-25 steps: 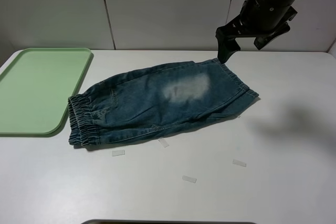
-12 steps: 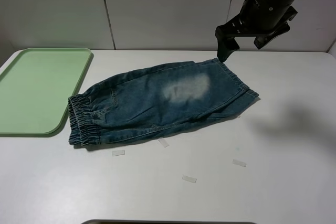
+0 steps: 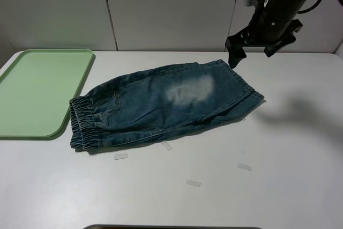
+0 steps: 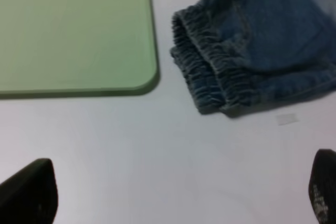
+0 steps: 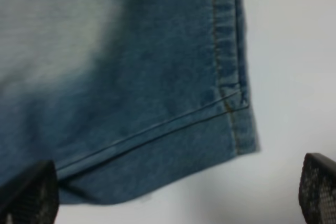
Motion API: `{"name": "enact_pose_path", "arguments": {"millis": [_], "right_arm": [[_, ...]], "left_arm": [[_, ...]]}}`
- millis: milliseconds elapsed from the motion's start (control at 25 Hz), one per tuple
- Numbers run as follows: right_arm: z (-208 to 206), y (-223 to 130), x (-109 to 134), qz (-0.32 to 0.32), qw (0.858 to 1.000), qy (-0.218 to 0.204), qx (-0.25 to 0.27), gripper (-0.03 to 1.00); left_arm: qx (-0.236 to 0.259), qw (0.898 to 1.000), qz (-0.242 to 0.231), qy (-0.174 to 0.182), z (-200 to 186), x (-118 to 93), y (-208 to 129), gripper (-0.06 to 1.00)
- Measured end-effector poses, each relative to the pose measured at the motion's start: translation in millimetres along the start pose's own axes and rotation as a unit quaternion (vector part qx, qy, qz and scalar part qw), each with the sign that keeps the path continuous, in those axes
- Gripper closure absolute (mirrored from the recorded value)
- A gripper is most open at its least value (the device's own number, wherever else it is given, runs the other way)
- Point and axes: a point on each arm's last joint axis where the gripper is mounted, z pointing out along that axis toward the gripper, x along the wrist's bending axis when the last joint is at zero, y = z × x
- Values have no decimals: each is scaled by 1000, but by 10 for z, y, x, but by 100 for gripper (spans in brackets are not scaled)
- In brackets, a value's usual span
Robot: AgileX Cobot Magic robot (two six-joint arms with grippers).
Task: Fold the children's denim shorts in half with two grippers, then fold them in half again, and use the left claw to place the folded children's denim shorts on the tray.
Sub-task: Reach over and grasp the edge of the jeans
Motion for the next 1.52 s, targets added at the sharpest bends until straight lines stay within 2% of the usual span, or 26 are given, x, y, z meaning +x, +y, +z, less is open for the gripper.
{"name": "enact_pose_path", "arguments": {"millis": [280,560,840,1160,1320,1520], "right_arm": [[544,67,-204,7,999,-5,32,27],[927,315,-220,-3,999,-3,51,27],[1257,248,-207,-11,996,-2,86,27],[1394,198,-304,-12,995,-12,95,27],[1456,146,-450,9,995,-11,103,27],[1494,99,-579,51,993,11,109,27]], "left_arm": [[-1,1000,-7,10,1,-2,1,-1],[-1,1000,-7,10,1,-2,1,-1],[-1,1000,-7,10,1,-2,1,-1],[-1,1000,-7,10,1,-2,1,-1],[-1,1000,-7,10,1,-2,1,-1],[-1,1000,-6,10,1,-2,1,-1]]}}
